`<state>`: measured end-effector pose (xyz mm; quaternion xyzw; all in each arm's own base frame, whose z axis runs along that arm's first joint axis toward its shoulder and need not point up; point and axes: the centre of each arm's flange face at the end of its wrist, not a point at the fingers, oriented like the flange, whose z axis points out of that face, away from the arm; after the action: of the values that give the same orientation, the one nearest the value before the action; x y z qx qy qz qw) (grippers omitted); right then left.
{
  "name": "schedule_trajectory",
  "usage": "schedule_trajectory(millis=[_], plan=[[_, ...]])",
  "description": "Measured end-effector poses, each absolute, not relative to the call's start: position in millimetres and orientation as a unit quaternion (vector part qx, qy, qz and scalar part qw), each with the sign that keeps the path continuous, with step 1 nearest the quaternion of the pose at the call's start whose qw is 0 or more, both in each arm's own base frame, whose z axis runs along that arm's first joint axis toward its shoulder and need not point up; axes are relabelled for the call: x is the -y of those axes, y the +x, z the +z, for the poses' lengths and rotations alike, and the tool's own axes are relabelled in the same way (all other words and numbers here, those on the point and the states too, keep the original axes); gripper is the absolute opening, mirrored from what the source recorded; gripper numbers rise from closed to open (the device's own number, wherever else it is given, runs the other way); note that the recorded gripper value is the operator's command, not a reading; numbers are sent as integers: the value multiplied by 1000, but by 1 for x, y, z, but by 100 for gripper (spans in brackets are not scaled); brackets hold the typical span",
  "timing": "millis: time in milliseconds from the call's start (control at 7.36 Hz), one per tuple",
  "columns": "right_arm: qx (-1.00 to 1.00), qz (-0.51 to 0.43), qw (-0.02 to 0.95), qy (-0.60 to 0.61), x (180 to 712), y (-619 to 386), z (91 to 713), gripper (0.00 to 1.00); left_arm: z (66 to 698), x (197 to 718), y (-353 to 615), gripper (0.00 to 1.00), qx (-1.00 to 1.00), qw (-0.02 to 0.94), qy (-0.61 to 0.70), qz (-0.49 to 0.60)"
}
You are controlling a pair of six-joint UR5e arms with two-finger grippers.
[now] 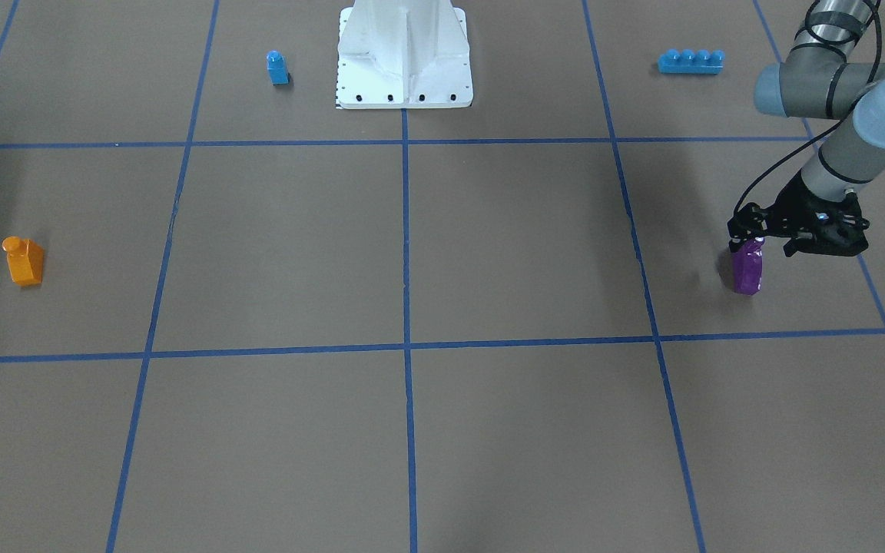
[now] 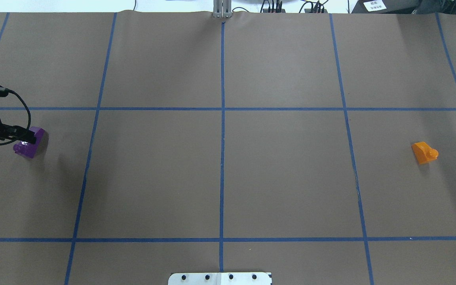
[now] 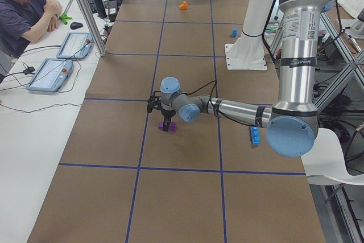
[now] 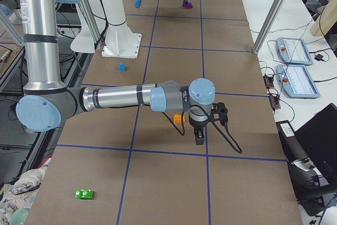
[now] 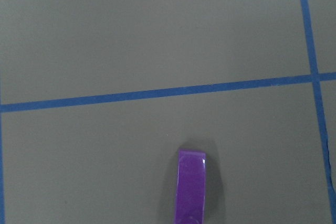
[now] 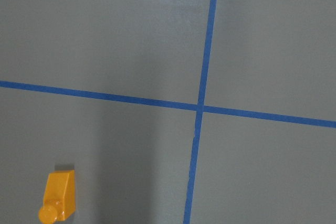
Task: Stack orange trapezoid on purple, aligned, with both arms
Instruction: 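Lower the left gripper onto the purple trapezoid and grasp it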
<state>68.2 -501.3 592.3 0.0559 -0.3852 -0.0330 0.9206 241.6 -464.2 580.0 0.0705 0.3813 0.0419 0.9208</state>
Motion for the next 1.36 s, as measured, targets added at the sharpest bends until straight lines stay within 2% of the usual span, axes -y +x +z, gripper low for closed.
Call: schedule_trajectory(millis=[272,407,951,1358], plan=[[388,-32,920,55,501,68,592,100,591,461,248,5,-375,924,63,48],[391,-32,918,55,501,67,592,100,592,460,249,0,-374,924,62,49],[396,-32,916,55,501,67,591,100,573,461,252,0,-388,918,62,55],[396,-33,916,56,501,67,591,100,482,478,268,0,-409,907,76,67]])
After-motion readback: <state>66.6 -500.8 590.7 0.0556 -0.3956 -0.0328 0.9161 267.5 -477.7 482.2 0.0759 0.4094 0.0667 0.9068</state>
